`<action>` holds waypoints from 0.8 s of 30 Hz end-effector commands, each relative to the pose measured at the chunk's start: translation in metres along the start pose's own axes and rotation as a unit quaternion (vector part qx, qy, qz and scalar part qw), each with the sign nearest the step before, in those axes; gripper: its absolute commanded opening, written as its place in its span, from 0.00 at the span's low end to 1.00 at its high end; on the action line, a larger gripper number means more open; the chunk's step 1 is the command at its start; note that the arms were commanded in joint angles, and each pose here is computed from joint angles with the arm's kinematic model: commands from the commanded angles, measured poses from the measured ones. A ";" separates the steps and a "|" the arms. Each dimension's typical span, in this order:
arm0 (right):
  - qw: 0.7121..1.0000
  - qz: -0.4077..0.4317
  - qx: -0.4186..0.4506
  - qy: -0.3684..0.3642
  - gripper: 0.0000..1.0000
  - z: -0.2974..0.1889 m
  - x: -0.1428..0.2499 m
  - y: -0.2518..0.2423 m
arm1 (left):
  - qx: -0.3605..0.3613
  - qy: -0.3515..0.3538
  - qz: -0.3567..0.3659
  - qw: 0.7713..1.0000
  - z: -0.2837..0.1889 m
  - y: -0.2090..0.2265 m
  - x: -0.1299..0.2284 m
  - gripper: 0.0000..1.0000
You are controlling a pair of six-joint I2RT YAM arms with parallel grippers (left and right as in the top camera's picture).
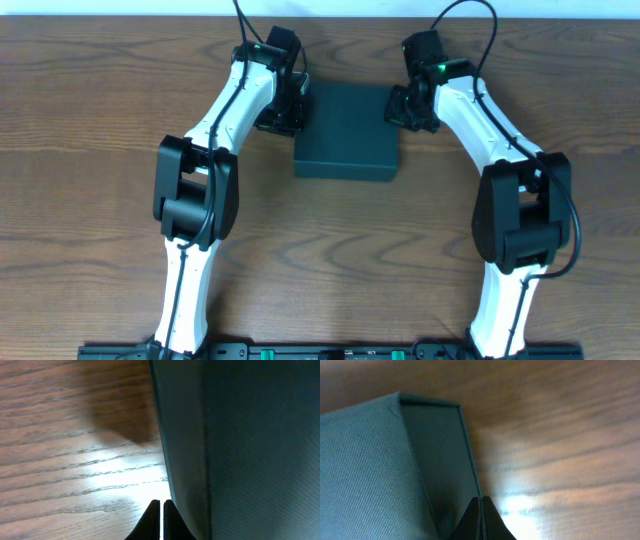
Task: Pack container
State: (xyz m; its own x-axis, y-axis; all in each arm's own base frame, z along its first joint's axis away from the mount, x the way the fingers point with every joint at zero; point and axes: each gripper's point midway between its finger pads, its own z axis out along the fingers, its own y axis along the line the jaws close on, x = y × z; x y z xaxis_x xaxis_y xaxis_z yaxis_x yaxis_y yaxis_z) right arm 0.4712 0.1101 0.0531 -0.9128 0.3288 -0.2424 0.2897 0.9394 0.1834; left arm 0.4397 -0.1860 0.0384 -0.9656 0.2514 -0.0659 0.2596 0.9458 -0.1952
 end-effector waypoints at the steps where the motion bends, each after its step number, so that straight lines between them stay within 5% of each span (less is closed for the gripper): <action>1: 0.999 0.003 -0.043 0.007 0.02 -0.004 0.005 0.022 | 0.037 0.005 0.031 0.999 0.001 -0.043 0.005 0.06; 24: 0.991 0.049 -0.110 -0.064 0.02 -0.011 -0.033 0.052 | 0.088 -0.141 -0.043 0.985 -0.022 -0.054 -0.071 0.05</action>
State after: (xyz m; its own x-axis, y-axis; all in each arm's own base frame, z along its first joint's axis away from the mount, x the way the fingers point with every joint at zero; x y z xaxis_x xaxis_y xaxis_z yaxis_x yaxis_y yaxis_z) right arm 0.5178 0.0999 0.0703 -0.8041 0.4378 -0.4022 0.3562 0.8965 0.2636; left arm 0.4956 -0.2084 0.0509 -0.9558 0.0905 -0.2797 0.1618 0.9563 -0.2434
